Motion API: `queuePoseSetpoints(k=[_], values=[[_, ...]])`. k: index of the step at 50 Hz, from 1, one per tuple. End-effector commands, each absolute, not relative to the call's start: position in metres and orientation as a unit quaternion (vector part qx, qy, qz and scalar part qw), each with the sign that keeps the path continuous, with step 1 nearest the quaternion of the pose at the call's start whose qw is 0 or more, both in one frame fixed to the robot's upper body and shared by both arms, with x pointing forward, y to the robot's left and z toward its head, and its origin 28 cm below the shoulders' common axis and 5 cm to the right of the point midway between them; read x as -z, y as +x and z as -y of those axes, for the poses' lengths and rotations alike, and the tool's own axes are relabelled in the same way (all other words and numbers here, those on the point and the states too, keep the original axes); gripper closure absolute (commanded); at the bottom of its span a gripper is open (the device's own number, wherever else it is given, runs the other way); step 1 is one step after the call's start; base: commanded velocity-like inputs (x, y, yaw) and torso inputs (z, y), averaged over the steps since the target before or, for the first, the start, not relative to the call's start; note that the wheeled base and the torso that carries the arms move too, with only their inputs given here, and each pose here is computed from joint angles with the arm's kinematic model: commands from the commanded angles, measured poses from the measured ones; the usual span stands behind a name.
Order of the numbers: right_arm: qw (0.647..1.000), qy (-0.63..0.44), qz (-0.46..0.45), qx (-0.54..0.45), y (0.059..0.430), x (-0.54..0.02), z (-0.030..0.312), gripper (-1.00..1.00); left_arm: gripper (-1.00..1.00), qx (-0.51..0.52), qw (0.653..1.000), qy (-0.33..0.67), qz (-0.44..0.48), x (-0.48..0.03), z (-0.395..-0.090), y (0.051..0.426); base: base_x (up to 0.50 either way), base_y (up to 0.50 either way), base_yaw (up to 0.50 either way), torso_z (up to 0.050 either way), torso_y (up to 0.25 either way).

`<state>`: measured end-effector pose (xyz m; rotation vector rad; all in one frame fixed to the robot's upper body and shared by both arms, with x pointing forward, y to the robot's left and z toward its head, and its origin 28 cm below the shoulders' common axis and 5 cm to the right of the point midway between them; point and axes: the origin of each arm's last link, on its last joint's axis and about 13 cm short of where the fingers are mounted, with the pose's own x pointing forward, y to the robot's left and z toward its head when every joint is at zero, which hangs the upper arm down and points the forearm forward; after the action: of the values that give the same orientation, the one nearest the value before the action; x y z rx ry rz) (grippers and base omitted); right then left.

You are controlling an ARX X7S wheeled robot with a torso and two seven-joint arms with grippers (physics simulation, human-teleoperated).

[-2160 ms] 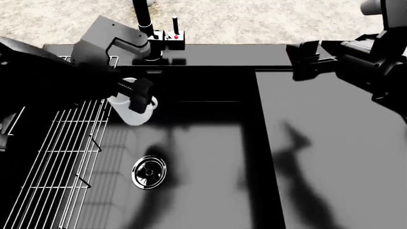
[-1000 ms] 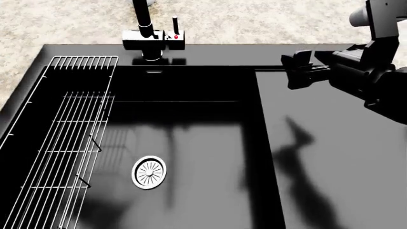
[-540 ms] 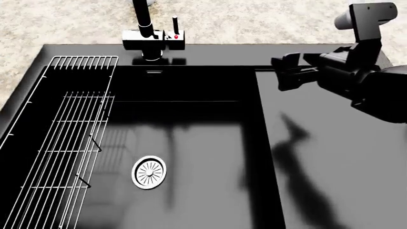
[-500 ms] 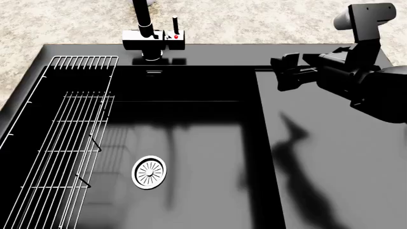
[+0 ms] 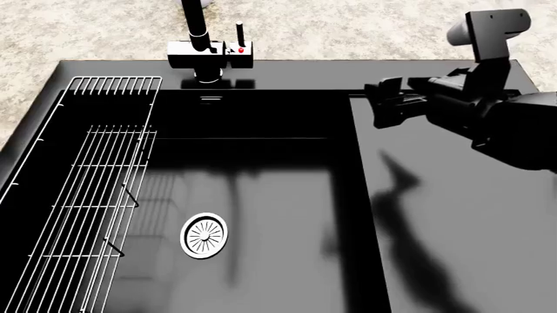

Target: Pick the cup and bowl from the sink and place them on the counter for drying.

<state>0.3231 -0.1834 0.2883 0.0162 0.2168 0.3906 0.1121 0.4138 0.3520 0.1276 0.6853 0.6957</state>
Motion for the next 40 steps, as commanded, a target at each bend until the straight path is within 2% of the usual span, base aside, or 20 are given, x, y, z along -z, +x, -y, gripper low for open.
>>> queuePoseSetpoints(k=[1, 5, 6, 24, 40], values=[[0.974, 0.007, -0.112, -0.196, 0.324, -0.286, 0.181, -1.0, 1.0, -0.342, 0.881, 0.049, -0.323, -0.354, -0.417, 0.111, 0.0, 0.0, 0.0, 0.0, 0.0], [0.975, 0.011, -0.113, -0.192, 0.322, -0.283, 0.183, -1.0, 1.0, -0.339, 0.883, 0.047, -0.322, -0.355, -0.417, 0.11, 0.0, 0.0, 0.0, 0.0, 0.0], [0.975, 0.012, -0.113, -0.193, 0.323, -0.282, 0.183, -1.0, -1.0, -0.337, 0.883, 0.048, -0.321, -0.355, -0.416, 0.11, 0.0, 0.0, 0.0, 0.0, 0.0], [0.975, 0.011, -0.109, -0.193, 0.323, -0.286, 0.183, -1.0, -1.0, -0.327, 0.898, 0.051, -0.292, -0.36, -0.413, 0.106, 0.0, 0.0, 0.0, 0.0, 0.0], [0.973, 0.01, -0.111, -0.202, 0.326, -0.287, 0.179, -1.0, -1.0, -0.3, 0.925, 0.076, -0.222, -0.371, -0.396, 0.09, 0.0, 0.0, 0.0, 0.0, 0.0]])
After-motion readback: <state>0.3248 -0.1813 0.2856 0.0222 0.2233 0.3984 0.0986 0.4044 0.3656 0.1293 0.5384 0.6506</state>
